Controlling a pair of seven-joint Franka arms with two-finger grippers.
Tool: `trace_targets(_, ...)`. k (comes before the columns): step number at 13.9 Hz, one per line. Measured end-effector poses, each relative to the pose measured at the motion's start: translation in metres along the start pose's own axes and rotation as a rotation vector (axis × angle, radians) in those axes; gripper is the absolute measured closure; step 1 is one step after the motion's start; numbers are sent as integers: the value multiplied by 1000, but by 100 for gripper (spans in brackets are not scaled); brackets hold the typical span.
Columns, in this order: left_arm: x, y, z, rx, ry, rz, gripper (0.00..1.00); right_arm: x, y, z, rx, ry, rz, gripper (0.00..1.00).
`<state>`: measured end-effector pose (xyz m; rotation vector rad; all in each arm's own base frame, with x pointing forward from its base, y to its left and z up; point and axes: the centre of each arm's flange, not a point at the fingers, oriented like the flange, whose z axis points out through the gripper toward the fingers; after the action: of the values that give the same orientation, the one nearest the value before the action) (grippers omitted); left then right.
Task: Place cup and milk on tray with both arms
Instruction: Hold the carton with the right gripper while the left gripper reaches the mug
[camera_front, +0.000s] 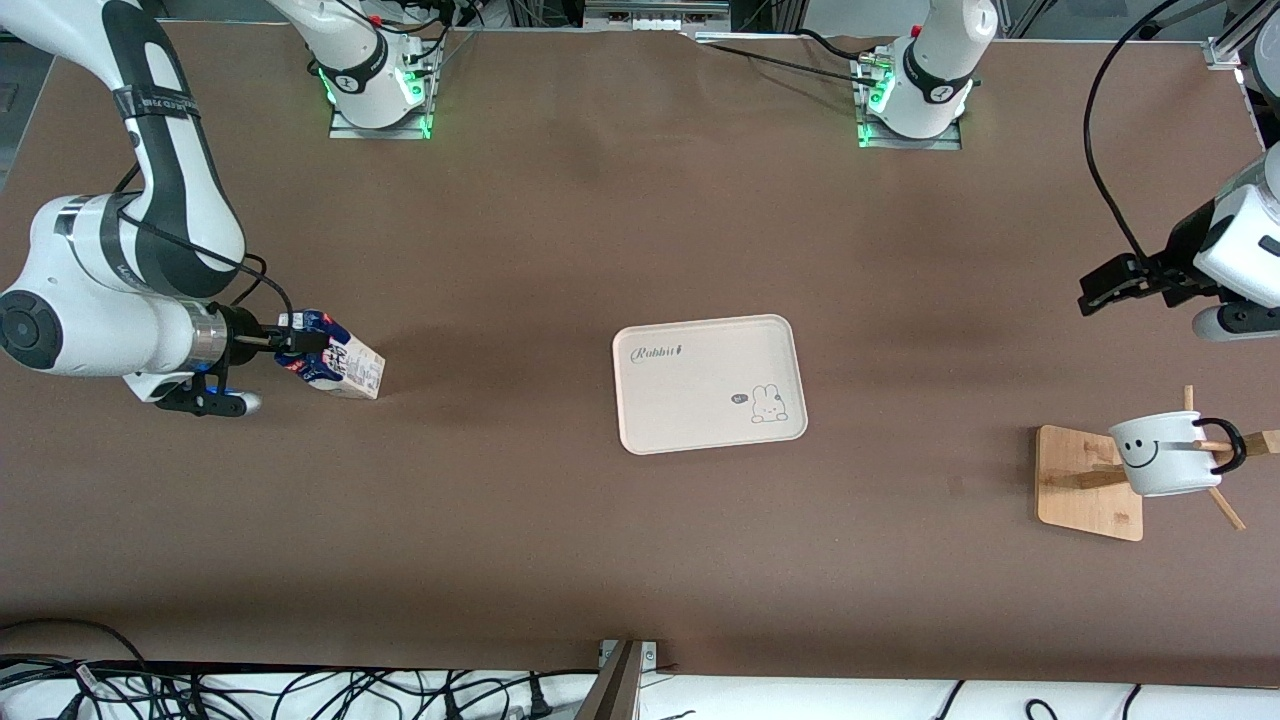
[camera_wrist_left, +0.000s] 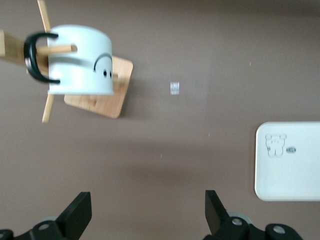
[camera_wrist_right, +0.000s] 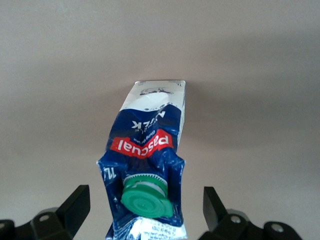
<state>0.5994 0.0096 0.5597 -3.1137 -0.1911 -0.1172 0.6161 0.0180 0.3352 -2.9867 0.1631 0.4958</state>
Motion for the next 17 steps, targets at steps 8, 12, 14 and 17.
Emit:
trace_targets(8, 5, -35, 91, -14, 235, -59, 0, 5, 7, 9, 12, -5, 46, 0)
trace_targets(12, -37, -39, 110, -25, 295, -73, 0, 7, 11, 13, 26, -6, 87, 0)
trace_targets(14, -55, -40, 112, -12, 322, -56, 0, 7, 11, 13, 22, -4, 86, 0)
trace_targets(17, -68, -48, 118, 33, 398, -7, 0, 7, 10, 12, 16, -1, 82, 0)
